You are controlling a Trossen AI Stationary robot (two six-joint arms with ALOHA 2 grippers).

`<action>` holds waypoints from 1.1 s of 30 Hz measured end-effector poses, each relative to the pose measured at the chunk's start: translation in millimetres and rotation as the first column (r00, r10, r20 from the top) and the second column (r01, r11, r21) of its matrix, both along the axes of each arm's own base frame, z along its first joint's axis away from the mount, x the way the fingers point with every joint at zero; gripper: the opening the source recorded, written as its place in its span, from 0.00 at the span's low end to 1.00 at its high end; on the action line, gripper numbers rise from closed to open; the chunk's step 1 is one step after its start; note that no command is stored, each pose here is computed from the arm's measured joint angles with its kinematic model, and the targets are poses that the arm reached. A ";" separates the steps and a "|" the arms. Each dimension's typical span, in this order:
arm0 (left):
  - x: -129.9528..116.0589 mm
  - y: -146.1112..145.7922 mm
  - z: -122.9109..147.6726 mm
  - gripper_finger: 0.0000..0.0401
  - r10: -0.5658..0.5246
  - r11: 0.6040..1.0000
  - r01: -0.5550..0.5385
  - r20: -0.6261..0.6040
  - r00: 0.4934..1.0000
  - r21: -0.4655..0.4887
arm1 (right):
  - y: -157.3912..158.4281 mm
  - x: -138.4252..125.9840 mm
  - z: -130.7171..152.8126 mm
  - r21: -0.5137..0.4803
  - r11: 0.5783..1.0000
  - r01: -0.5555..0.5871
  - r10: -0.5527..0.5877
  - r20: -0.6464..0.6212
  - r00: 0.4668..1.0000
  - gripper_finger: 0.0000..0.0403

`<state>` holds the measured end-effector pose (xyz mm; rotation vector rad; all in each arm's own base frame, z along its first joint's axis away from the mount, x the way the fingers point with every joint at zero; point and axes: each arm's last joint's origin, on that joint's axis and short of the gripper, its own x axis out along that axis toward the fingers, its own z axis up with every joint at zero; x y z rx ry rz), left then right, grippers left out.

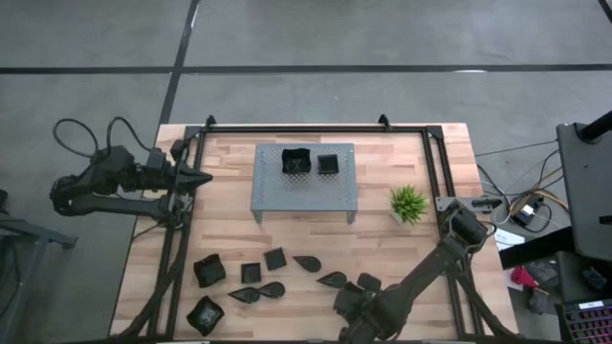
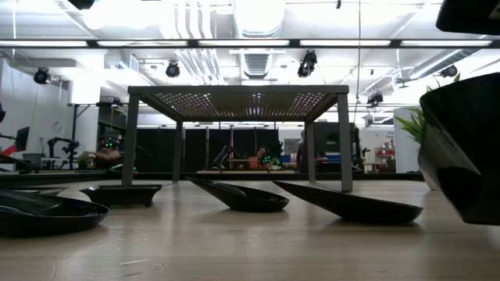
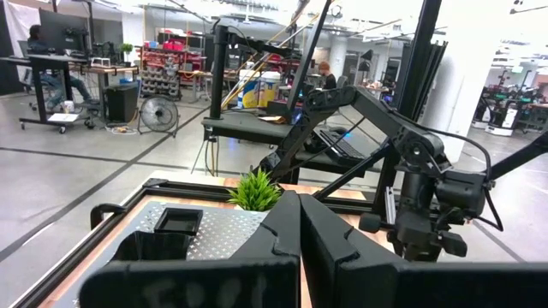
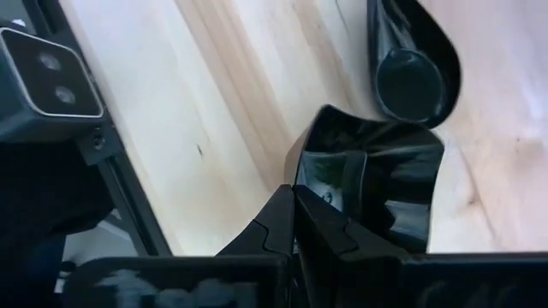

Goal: Pick & Place Mini shaped plates
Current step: Stack the distorted square plate on top of the distorted square plate on the shelf

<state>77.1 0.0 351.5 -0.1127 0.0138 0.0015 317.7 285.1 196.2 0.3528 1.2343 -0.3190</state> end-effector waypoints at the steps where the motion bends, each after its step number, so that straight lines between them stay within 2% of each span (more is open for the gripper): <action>1: -0.1 0.0 0.1 0.00 0.000 1.000 0.000 0.001 1.000 0.000 | -0.9 -0.3 0.0 -0.005 1.000 0.001 -0.001 -0.006 1.000 0.02; 10: 0.0 0.0 0.0 0.00 0.000 1.000 0.000 0.000 1.000 0.000 | -2.3 2.6 6.5 -0.016 1.000 -0.026 0.027 0.003 1.000 0.02; 16: 0.0 0.0 0.0 0.00 0.000 1.000 0.000 0.000 1.000 0.000 | -6.5 4.9 23.6 -0.091 0.995 -0.051 0.053 0.015 0.998 0.02; 21: -0.1 0.0 0.1 0.00 0.000 1.000 0.000 0.001 1.000 0.000 | -14.1 12.9 51.7 -0.176 0.977 -0.118 0.129 0.049 0.990 0.02; 26: -0.1 0.0 0.0 0.00 0.000 1.000 0.000 0.000 1.000 0.000 | -26.9 28.0 83.5 -0.324 0.921 -0.217 0.267 0.117 0.957 0.02; 33: -0.1 0.0 0.1 0.00 0.000 1.000 0.000 0.000 1.000 0.000 | -60.9 54.6 120.8 -0.506 0.821 -0.266 0.384 0.144 0.912 0.02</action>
